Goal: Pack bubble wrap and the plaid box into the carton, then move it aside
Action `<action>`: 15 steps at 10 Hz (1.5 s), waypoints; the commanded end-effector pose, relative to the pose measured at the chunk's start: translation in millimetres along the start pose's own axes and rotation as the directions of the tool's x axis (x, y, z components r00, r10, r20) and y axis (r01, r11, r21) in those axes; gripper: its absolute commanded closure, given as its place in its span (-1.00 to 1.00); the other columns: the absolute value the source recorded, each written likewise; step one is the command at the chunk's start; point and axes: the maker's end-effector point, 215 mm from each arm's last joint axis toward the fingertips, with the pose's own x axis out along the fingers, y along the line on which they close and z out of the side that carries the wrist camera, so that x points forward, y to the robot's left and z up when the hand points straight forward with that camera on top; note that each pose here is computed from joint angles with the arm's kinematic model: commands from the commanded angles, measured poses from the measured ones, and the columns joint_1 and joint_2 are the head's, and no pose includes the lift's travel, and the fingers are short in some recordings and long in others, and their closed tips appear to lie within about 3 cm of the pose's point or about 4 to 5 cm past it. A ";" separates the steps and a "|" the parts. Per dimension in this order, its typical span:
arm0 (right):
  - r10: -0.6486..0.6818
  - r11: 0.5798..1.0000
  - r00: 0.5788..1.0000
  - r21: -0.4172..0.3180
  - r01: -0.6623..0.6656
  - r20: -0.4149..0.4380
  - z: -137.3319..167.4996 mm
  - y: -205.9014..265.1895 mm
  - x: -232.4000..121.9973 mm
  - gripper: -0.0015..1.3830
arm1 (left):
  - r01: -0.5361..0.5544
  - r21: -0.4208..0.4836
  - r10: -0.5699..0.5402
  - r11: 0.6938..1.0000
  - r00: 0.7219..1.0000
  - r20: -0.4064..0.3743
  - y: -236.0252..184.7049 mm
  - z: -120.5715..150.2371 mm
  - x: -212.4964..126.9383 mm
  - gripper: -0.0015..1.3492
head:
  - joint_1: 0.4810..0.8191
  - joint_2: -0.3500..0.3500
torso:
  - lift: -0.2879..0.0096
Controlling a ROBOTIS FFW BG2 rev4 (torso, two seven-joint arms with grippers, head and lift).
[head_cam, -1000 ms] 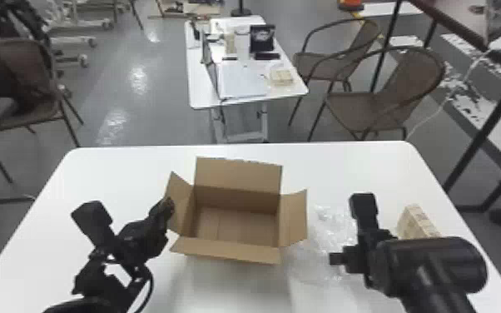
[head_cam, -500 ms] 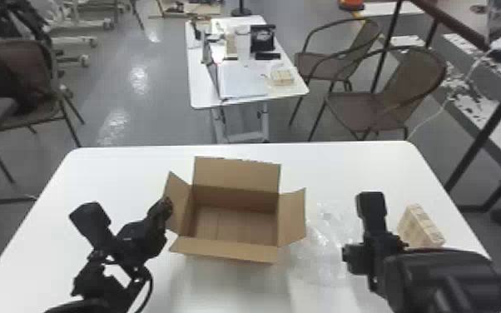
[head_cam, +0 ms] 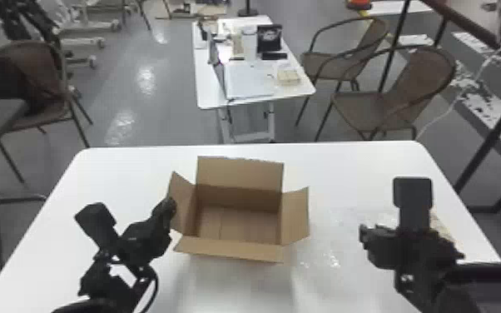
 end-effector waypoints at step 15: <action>-0.039 0.999 0.949 -0.018 0.035 -0.313 -103.8 -15.1 42.0 -0.28 | -0.049 -0.017 0.049 0.999 0.999 0.007 1.3 -7.6 -3.9 0.80 | 0.27 0.17 | 0.75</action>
